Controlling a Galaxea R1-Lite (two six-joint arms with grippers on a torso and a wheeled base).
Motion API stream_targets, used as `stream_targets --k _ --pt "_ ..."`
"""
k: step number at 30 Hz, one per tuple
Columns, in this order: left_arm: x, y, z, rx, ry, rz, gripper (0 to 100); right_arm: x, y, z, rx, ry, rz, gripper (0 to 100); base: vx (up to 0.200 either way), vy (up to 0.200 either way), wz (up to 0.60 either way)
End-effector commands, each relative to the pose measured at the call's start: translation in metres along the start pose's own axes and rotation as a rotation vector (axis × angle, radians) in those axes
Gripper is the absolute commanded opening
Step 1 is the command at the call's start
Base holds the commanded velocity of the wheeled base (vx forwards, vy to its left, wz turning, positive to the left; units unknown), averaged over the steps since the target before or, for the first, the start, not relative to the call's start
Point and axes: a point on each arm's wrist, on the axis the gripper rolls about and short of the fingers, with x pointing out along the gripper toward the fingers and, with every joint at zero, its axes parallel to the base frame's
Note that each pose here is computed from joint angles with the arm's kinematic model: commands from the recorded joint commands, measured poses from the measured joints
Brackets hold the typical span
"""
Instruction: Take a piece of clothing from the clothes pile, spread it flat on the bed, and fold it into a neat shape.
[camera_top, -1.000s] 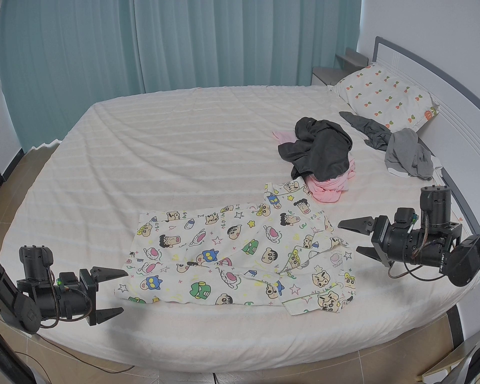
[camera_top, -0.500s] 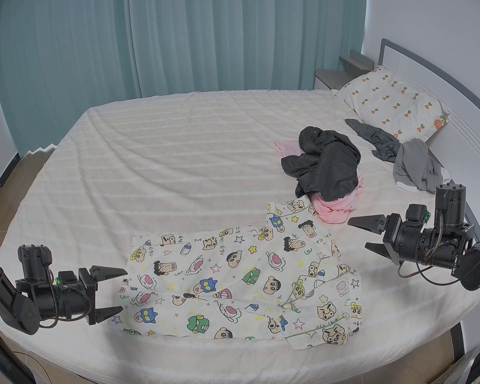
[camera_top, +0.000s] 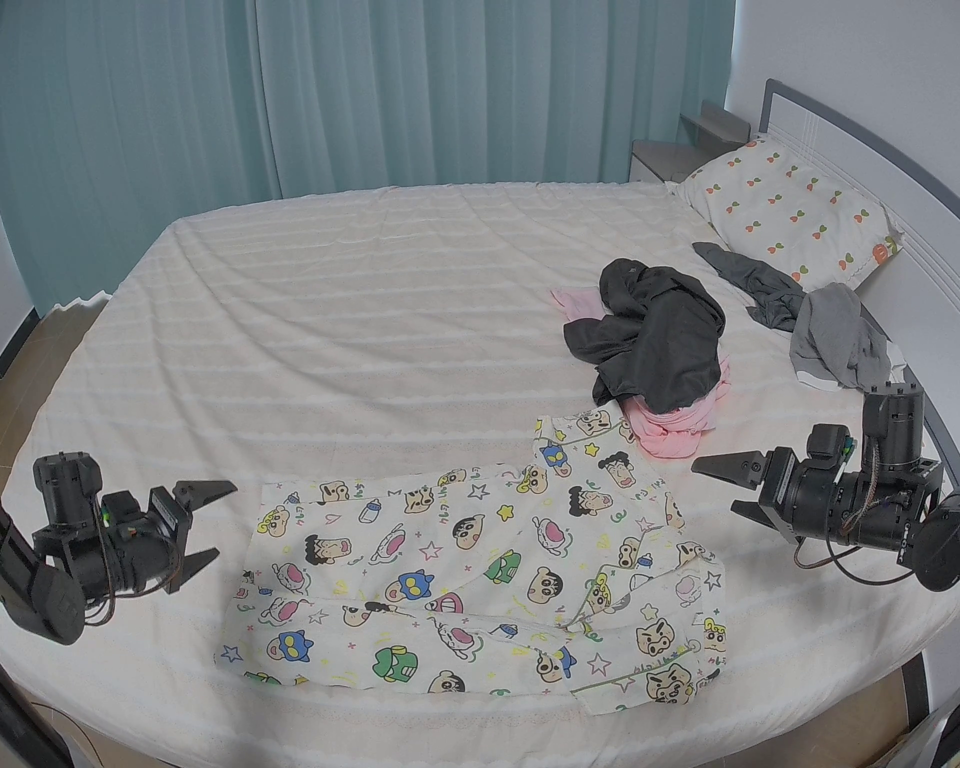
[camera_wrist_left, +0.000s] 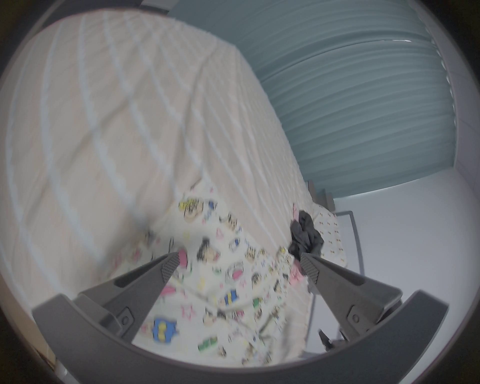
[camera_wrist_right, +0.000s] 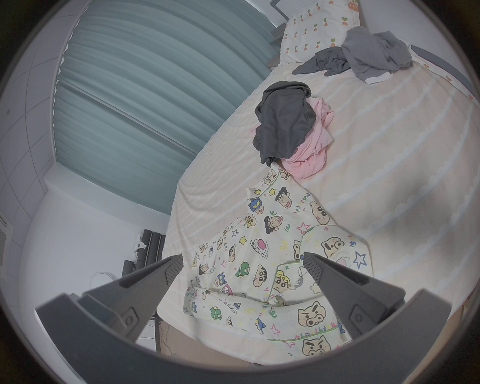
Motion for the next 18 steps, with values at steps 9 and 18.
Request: stream_targets --k 9,18 --pt "0.108 0.026 0.029 0.264 -0.048 0.134 100 0.016 -0.010 -0.009 -0.006 0.032 -0.051 100 0.000 0.000 0.00" --pt "0.134 0.016 0.038 0.316 -0.060 0.086 100 0.011 -0.005 -0.006 -0.023 -0.015 -0.016 100 0.000 0.000 0.00"
